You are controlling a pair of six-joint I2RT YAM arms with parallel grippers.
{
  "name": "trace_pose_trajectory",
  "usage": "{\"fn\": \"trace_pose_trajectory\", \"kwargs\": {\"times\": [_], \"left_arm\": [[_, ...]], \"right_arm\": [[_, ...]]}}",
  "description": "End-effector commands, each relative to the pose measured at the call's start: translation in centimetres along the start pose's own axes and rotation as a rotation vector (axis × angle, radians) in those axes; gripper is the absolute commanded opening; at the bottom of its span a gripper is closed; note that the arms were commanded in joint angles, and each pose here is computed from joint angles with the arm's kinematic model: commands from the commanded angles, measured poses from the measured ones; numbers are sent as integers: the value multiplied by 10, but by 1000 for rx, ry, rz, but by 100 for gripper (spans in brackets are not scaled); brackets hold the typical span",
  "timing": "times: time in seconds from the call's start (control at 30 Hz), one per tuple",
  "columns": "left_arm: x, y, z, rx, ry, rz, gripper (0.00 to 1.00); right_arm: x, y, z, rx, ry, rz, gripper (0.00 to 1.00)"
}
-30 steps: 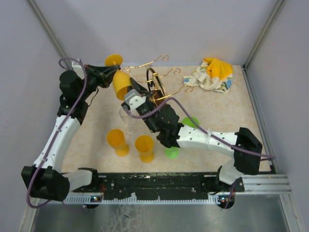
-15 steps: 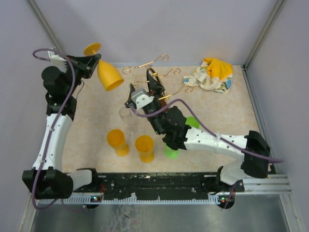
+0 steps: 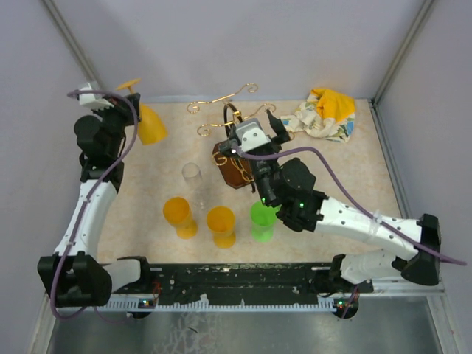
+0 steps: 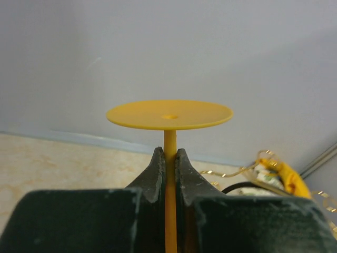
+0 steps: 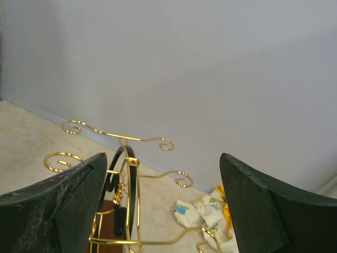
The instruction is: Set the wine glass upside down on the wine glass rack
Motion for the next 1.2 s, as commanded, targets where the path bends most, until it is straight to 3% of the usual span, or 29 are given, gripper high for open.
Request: {"fn": "trace_pose_trajectory", "kwargs": {"times": [0.0, 0.13, 0.67, 1.17], "left_arm": [[19, -4, 25, -36, 219, 109, 0], [26, -13, 46, -96, 253, 222, 0], [19, -8, 136, 110, 261, 688, 0], [9, 15, 177, 199, 220, 821, 0]], "right_arm": [[-23, -17, 3, 62, 62, 5, 89], [-36, -28, 10, 61, 81, 18, 89], [-52, -49, 29, 70, 75, 35, 90], [-52, -50, 34, 97, 48, 45, 90]]}}
Point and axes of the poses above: each gripper's point midway between its finger pads, its own y axis out along the fingers, its own x axis along the line the jaws close on, z = x × y, the point moved 6 cm from there along -y, back along the fingers, and after that the axes turned 11 degrees about -y, right-handed, at the moved point
